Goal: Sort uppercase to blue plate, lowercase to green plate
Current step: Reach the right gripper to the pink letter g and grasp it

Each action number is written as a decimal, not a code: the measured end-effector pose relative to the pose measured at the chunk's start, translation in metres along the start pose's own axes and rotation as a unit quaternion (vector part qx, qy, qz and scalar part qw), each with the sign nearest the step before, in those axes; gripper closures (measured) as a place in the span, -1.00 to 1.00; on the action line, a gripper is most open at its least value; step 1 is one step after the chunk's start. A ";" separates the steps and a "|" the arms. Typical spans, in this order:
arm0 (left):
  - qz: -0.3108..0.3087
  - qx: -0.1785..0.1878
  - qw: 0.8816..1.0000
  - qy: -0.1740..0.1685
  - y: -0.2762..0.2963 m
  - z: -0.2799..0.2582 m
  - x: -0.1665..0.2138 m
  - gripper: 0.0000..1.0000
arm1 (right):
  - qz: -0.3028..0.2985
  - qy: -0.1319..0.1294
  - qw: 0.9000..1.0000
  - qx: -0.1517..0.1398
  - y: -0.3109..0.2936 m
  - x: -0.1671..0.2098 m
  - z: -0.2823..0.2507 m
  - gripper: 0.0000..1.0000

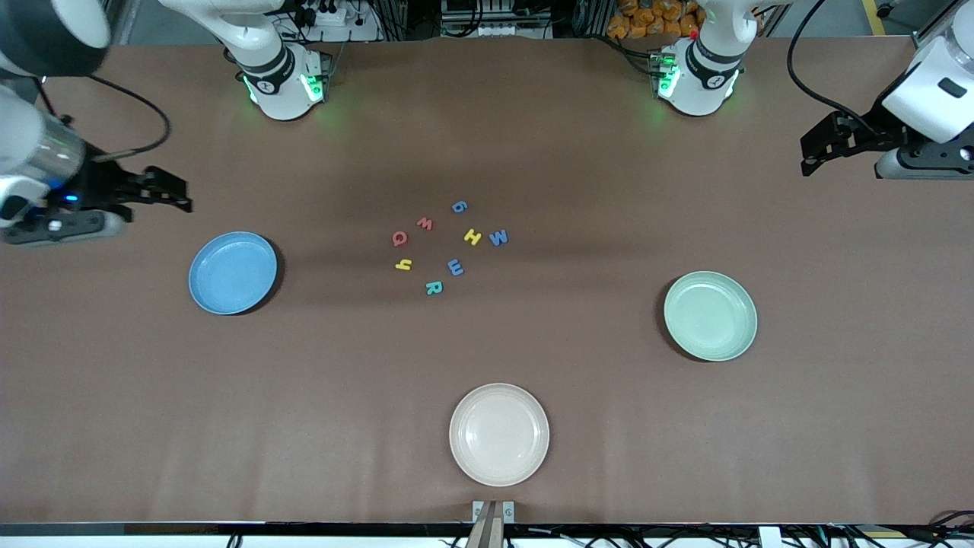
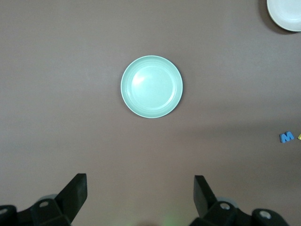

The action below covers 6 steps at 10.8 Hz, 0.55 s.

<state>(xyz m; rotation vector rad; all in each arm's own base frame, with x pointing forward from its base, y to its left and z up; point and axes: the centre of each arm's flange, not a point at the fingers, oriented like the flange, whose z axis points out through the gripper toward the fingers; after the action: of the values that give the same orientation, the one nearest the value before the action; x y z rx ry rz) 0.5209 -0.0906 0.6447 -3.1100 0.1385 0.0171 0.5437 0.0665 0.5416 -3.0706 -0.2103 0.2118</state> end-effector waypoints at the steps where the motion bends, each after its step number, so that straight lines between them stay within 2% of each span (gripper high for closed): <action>1: 0.015 0.000 1.000 -0.007 0.015 0.007 0.002 -1.00 | -0.001 0.000 1.000 -0.003 -0.025 0.004 0.022 -1.00; 3: 0.057 0.000 0.998 -0.027 0.065 0.028 0.005 -1.00 | 0.009 0.008 1.000 -0.008 -0.066 0.010 0.079 -1.00; 6: 0.079 -0.003 0.995 -0.059 0.113 0.064 0.013 -1.00 | 0.028 0.024 0.999 -0.011 -0.106 0.005 0.172 -1.00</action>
<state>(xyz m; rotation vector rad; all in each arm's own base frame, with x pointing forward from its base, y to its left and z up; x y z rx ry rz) 0.5232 -0.2028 0.5772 -3.0839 0.3823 0.2052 0.5107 0.1800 0.3773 -3.1025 -0.1244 0.1384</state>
